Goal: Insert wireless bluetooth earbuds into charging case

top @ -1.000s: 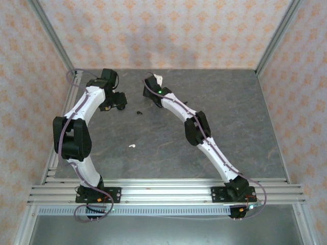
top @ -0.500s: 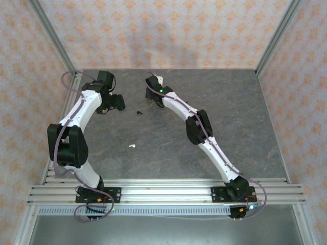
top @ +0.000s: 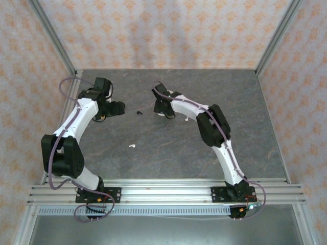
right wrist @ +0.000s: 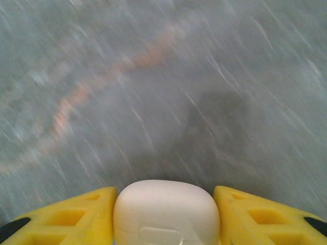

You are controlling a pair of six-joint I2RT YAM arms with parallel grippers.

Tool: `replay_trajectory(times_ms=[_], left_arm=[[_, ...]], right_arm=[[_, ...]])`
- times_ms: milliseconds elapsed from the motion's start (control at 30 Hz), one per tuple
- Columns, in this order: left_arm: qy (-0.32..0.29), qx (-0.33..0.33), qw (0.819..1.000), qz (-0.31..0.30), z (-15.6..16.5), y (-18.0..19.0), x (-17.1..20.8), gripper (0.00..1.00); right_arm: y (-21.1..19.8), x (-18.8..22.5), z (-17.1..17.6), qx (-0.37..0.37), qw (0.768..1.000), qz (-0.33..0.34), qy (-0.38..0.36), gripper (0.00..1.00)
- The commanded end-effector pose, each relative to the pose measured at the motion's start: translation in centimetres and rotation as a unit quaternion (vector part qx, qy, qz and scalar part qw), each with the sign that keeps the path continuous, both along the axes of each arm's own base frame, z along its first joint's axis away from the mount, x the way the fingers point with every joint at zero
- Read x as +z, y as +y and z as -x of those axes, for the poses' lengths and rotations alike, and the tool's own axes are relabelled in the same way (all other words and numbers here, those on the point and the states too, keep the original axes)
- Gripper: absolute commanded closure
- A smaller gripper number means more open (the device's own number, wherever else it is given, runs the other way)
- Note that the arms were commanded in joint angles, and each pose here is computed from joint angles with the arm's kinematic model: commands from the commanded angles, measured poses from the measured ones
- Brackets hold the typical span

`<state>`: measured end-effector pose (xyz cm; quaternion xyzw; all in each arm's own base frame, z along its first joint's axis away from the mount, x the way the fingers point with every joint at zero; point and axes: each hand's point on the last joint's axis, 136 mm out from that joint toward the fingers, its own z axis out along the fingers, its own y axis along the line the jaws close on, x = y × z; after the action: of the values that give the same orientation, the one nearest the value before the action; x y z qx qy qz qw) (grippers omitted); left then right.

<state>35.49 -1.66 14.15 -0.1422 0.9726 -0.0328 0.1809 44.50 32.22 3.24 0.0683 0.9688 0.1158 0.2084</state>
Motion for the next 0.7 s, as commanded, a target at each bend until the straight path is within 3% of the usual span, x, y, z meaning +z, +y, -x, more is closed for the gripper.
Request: replay_trajectory(times_ms=[0,133,333,500,667], left_arm=[[-0.004,-0.018,1.000,0.017,0.8,-0.6,0.0,0.15],[-0.003,-0.027,0.999,0.031,1.4,-1.6,-0.5,0.15],[-0.041,-0.078,0.994,0.067,1.4,-4.5,-0.1,0.14],[-0.052,-0.115,0.990,0.068,1.8,-6.0,0.5,0.14],[-0.046,-0.120,0.989,0.067,2.2,-6.2,0.3,0.14]], right_arm=[[-1.1,0.3,4.4,-0.034,0.998,-0.013,0.043,0.48],[-2.3,-0.5,7.8,-0.044,0.996,-0.007,0.077,0.47],[-1.9,0.3,9.5,-0.021,0.992,-0.007,0.123,0.28],[-1.9,1.4,9.0,-0.003,0.991,0.023,0.129,0.26],[-1.9,-0.2,8.8,-0.001,0.988,0.046,0.150,0.26]])
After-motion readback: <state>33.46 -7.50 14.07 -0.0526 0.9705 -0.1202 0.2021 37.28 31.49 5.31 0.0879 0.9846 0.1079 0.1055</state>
